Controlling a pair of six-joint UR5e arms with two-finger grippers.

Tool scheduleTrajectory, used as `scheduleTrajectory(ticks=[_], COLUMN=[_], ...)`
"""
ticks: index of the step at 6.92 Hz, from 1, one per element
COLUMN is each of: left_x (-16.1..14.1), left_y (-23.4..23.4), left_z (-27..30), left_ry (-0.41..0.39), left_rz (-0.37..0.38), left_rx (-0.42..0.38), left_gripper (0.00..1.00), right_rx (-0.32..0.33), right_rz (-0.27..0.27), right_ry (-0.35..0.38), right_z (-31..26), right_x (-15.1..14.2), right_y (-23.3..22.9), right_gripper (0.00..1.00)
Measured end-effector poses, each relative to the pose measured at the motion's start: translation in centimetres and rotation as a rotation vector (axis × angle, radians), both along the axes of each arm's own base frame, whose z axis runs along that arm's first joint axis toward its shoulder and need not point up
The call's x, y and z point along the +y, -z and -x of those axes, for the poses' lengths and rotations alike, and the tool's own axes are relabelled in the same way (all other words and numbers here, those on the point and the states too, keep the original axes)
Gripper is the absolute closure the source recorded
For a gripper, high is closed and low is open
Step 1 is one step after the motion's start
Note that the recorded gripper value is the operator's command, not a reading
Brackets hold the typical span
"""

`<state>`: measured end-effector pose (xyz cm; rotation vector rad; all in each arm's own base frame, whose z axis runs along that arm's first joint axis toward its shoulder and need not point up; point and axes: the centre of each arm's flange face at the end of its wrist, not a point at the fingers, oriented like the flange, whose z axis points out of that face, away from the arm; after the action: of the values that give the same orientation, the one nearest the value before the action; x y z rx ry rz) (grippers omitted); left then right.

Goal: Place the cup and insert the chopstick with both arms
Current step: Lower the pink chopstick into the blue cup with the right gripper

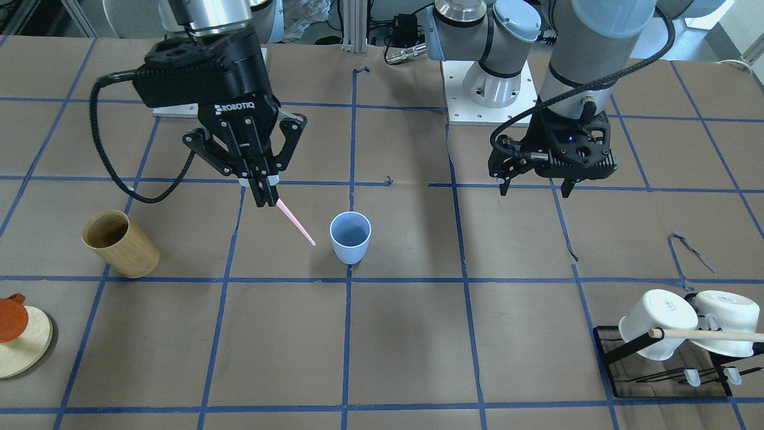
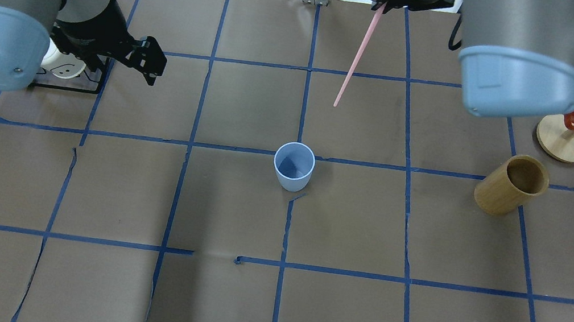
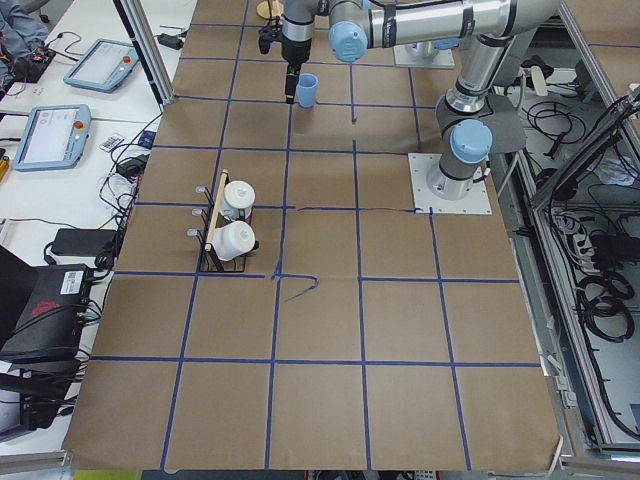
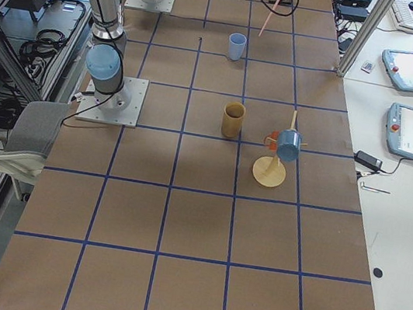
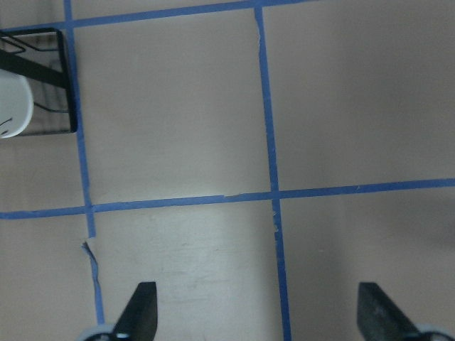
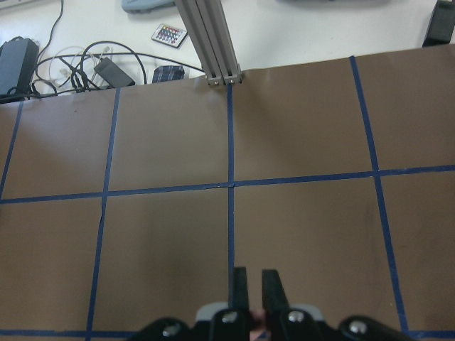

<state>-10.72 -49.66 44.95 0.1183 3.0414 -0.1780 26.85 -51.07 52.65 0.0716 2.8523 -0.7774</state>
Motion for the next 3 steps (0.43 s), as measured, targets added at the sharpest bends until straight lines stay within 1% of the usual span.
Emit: scheduleTrajectory(ticks=[2, 3], left_x=[0.7, 0.3], left_y=[-2.3, -4.1], left_z=[0.1, 0.6], left_ry=[-0.001, 0.002], left_rz=[0.028, 0.019], left_rx=[0.024, 0.038], left_gripper=[0.00, 0.00], right_rx=[0.039, 0.061], right_rz=[0.041, 0.046], right_ry=[0.005, 0.008], right_z=[-4.0, -5.2], right_x=[2.5, 3.6], right_y=[3.2, 4.2], right_gripper=[1.00, 1.00])
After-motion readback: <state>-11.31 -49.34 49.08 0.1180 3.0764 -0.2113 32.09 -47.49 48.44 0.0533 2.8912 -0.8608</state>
